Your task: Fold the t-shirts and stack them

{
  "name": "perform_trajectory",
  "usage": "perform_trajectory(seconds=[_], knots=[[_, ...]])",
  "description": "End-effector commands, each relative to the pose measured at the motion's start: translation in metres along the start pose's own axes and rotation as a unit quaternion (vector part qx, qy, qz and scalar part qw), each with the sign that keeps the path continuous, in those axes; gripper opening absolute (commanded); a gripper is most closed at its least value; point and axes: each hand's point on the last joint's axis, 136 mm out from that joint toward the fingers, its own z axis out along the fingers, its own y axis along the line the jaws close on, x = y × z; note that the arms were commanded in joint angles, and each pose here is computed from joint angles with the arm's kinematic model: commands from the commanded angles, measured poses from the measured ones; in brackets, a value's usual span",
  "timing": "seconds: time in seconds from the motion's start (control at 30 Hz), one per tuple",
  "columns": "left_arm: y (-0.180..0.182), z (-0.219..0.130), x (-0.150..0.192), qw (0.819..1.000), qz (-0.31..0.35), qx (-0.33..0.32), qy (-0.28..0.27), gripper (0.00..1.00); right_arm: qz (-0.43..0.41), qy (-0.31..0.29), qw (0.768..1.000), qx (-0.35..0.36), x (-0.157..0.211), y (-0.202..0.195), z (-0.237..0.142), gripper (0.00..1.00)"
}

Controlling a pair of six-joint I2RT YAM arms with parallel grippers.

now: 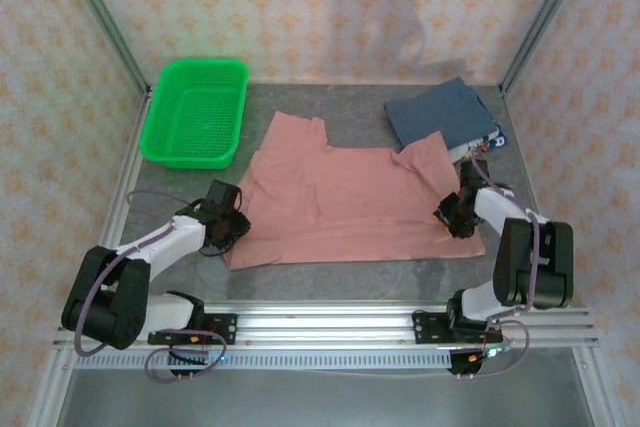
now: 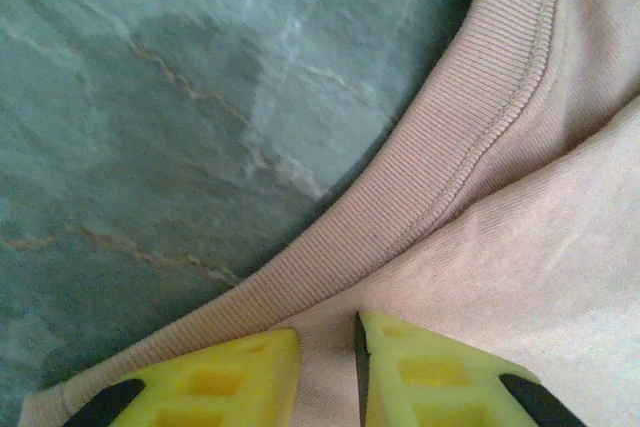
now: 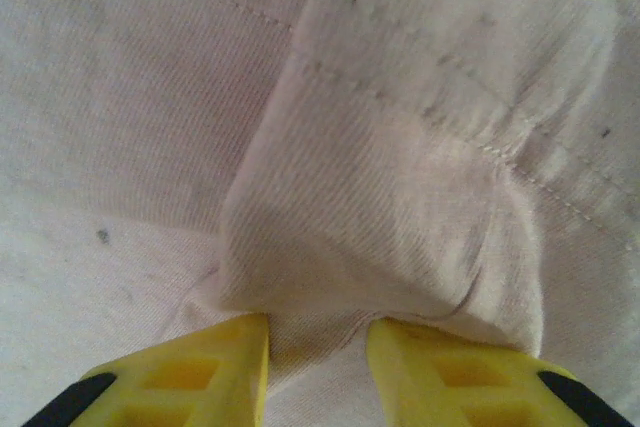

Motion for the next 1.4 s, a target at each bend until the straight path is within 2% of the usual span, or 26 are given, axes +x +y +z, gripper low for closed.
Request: perform_trajectory(seconds=[0.0,0.17,0.37,0.47,0.53,0.6,0.73,0.83,0.93,1.03,1.17,1.37], knots=[[0.088,0.004,0.044,0.987,-0.01,-0.153,0.046,0.21,0.023,0.028,0.986,0.161,0.035,-0.084,0.004,0.36],[0.119,-0.014,0.064,0.983,-0.033,-0.174,0.052,0.2,0.043,0.045,0.985,0.162,0.049,-0.09,0.003,0.44],[0.124,-0.03,0.068,0.988,-0.081,-0.129,0.033,0.2,0.057,0.022,0.989,0.137,0.04,-0.077,-0.015,0.55],[0.092,-0.041,0.046,0.994,-0.088,-0.07,-0.006,0.31,0.047,-0.017,0.994,0.097,0.014,-0.048,-0.042,0.59],[0.054,-0.052,0.031,0.996,-0.082,-0.018,-0.016,0.38,0.024,-0.059,0.996,0.062,-0.014,-0.02,-0.068,0.62],[0.021,-0.067,0.014,0.998,-0.058,0.005,-0.028,0.45,-0.011,-0.084,0.996,0.027,-0.038,0.01,-0.088,0.66],[-0.051,-0.094,-0.025,0.998,0.031,0.017,-0.048,0.64,-0.117,-0.054,0.991,-0.018,-0.073,0.073,-0.091,0.68],[-0.104,-0.102,-0.05,0.994,0.093,0.027,-0.054,0.73,-0.168,-0.018,0.986,0.005,-0.092,0.091,-0.066,0.62],[-0.155,-0.1,-0.065,0.989,0.118,0.077,-0.039,0.75,-0.202,-0.018,0.979,0.01,-0.106,0.099,-0.04,0.57],[-0.182,-0.094,-0.076,0.987,0.127,0.098,-0.028,0.75,-0.222,-0.008,0.975,0.021,-0.111,0.098,-0.017,0.52],[-0.193,-0.086,-0.085,0.986,0.128,0.102,-0.022,0.74,-0.22,-0.01,0.975,0.029,-0.119,0.09,0.003,0.51],[-0.185,-0.077,-0.089,0.987,0.127,0.092,-0.022,0.72,-0.206,-0.02,0.978,0.024,-0.13,0.089,0.01,0.5]])
